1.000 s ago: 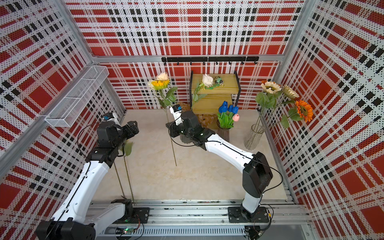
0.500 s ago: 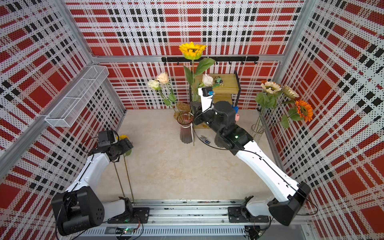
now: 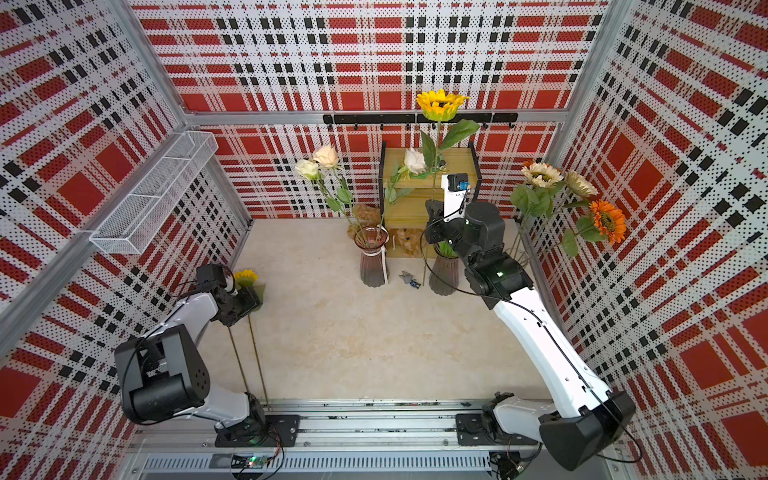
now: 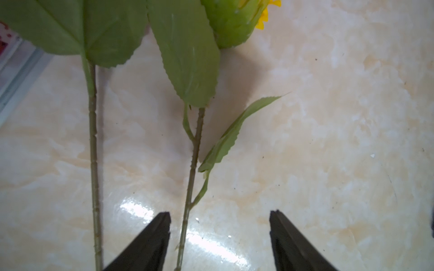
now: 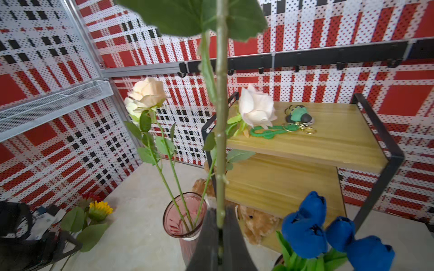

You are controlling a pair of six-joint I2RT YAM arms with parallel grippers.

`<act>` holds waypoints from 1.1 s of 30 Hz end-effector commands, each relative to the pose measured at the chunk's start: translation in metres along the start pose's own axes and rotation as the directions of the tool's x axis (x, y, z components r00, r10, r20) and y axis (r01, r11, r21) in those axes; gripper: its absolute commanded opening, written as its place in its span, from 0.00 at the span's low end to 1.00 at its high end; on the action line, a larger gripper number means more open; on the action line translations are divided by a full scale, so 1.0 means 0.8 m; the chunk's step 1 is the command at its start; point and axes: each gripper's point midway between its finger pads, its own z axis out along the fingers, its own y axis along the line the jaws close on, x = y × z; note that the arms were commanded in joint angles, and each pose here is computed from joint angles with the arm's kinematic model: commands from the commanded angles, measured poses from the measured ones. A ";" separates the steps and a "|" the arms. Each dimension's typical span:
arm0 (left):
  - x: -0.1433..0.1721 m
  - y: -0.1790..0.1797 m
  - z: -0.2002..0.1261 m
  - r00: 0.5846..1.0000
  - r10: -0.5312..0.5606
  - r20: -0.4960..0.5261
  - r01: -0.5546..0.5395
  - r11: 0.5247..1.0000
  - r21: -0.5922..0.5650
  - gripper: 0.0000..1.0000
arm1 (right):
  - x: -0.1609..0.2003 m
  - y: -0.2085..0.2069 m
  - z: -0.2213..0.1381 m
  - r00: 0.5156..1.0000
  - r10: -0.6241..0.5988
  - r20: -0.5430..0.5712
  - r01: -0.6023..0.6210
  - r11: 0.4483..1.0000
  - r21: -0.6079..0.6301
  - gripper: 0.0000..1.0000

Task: Arrange the flowers in different vases according to their variety
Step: Insert the flower into the vase, then pick up the flower at the center of the board.

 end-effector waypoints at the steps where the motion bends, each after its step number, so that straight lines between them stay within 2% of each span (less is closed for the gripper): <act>1: 0.005 0.007 0.011 1.000 0.007 -0.012 -0.007 1.000 -0.003 0.65 | -0.025 -0.011 -0.019 0.999 -0.013 0.046 0.013 1.000 0.011 0.00; 10: 0.022 0.009 0.033 0.997 0.010 -0.080 -0.011 1.000 -0.012 0.48 | -0.041 -0.043 -0.036 0.997 -0.030 0.065 0.024 0.995 0.095 0.00; 13: 0.027 0.006 0.037 0.995 0.019 -0.096 -0.021 1.000 -0.013 0.42 | -0.047 -0.062 -0.047 0.996 -0.066 0.064 0.054 0.983 0.173 0.00; 18: 0.026 0.001 0.034 0.996 0.027 -0.085 -0.028 1.000 -0.008 0.22 | -0.059 -0.101 -0.074 0.987 -0.155 0.047 0.128 0.923 0.363 0.00; 22: 0.017 -0.010 0.025 0.998 0.032 -0.059 -0.031 0.999 0.016 0.07 | -0.063 -0.124 -0.091 0.983 -0.178 0.035 0.144 0.885 0.442 0.00; 26: 0.009 -0.024 0.016 0.998 0.043 -0.039 -0.041 0.998 0.045 0.00 | -0.065 -0.147 -0.107 0.983 -0.180 0.038 0.138 0.855 0.500 0.00; 30: -0.007 -0.049 -0.001 0.998 0.062 0.011 -0.062 0.994 0.087 0.00 | -0.062 -0.169 -0.117 0.982 -0.181 0.051 0.124 0.825 0.551 0.00; 33: -0.026 -0.085 -0.030 0.990 0.104 0.095 -0.115 0.987 0.113 0.00 | -0.065 -0.180 -0.124 0.974 -0.214 0.078 0.128 0.799 0.587 0.00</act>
